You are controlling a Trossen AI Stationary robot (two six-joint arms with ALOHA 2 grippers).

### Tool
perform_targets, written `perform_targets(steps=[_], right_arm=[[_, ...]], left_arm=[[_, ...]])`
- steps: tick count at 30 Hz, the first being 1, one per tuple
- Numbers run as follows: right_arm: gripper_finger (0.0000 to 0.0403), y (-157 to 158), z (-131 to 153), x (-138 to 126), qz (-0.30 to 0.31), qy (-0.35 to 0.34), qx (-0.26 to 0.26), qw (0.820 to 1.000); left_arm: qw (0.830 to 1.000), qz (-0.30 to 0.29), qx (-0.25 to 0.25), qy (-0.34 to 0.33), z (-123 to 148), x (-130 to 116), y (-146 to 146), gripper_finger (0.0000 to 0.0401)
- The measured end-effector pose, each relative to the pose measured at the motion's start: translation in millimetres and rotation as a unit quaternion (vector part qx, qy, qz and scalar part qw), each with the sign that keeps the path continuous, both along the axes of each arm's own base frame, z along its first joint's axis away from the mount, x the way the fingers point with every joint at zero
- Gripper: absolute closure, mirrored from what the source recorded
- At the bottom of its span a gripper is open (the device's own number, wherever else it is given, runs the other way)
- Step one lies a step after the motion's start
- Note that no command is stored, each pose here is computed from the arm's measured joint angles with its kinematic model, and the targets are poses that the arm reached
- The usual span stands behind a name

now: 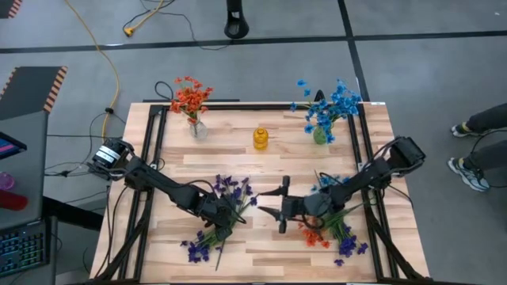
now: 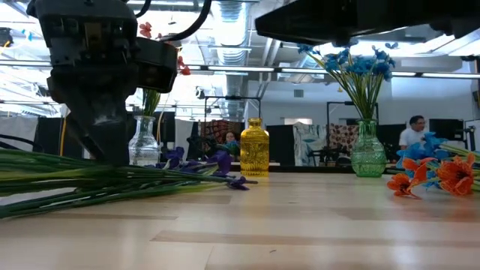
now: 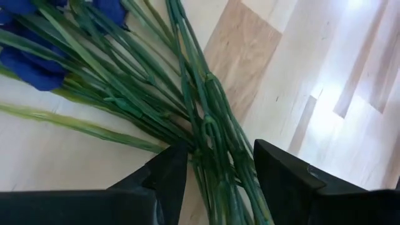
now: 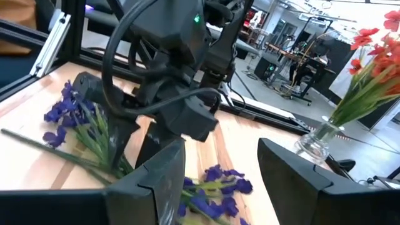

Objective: Sort flowers into vase by color
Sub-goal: Put the purple bottom left flower into the orange vase

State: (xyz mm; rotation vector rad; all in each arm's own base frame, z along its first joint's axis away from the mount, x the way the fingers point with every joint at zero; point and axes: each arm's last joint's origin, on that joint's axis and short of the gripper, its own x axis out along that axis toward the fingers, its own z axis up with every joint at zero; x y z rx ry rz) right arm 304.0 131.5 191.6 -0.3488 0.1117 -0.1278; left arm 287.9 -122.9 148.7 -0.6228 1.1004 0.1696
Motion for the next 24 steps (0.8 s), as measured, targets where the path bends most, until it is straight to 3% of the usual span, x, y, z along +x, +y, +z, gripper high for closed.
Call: perform_targets(steps=[12, 24], right_arm=[[0.0177, 4.7, -6.6, 9.6, 0.0, 0.012, -0.006, 1.0], [0.0177, 4.6, -7.9, 9.4, 0.0, 0.017, -0.009, 1.0]], left_arm=[[1.0, -0.002, 0.002, 0.002, -0.3, -0.4, 0.2, 0.0339], [1.0, -0.01, -0.016, 0.009, 0.3, -1.0, -0.8, 0.0395]])
